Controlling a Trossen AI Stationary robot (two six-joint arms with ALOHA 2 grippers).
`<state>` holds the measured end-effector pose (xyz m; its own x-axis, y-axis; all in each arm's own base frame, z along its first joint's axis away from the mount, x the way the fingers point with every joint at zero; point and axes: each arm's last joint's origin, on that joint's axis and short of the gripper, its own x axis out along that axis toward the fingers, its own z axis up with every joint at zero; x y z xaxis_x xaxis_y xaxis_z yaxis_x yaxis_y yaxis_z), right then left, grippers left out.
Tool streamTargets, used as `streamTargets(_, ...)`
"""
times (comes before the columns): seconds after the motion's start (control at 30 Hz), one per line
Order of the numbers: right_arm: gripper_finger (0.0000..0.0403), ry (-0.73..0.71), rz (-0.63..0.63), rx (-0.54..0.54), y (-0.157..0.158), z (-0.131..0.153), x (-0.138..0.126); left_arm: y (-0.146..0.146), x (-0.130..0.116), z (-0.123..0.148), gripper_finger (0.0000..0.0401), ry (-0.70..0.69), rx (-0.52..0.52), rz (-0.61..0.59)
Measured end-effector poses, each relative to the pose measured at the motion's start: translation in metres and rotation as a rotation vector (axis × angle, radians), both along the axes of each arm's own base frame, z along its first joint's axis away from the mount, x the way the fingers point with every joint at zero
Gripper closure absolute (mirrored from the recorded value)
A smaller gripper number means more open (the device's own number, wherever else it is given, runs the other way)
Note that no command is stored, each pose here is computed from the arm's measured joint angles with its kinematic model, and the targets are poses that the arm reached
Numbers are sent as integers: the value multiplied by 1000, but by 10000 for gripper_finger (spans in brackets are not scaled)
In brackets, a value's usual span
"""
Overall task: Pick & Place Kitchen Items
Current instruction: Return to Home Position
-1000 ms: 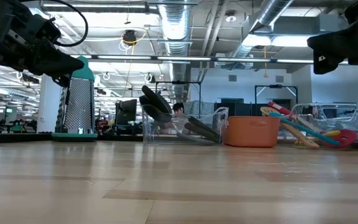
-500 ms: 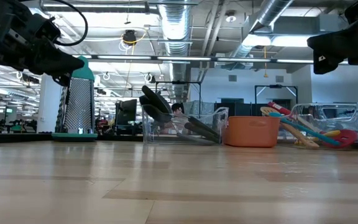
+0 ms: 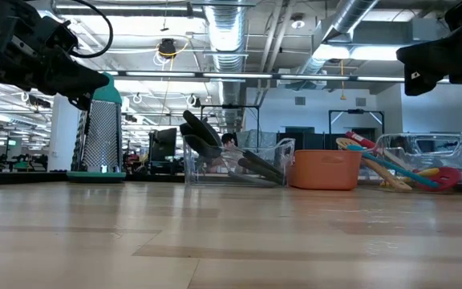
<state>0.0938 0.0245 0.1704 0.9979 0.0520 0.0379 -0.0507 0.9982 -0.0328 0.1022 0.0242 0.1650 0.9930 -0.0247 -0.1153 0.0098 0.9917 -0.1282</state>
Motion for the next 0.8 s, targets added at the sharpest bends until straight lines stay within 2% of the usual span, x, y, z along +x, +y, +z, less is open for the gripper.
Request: streamTargets(0.8,403,0,0,0,0,0,0,0,0,1,398,-15,5,0)
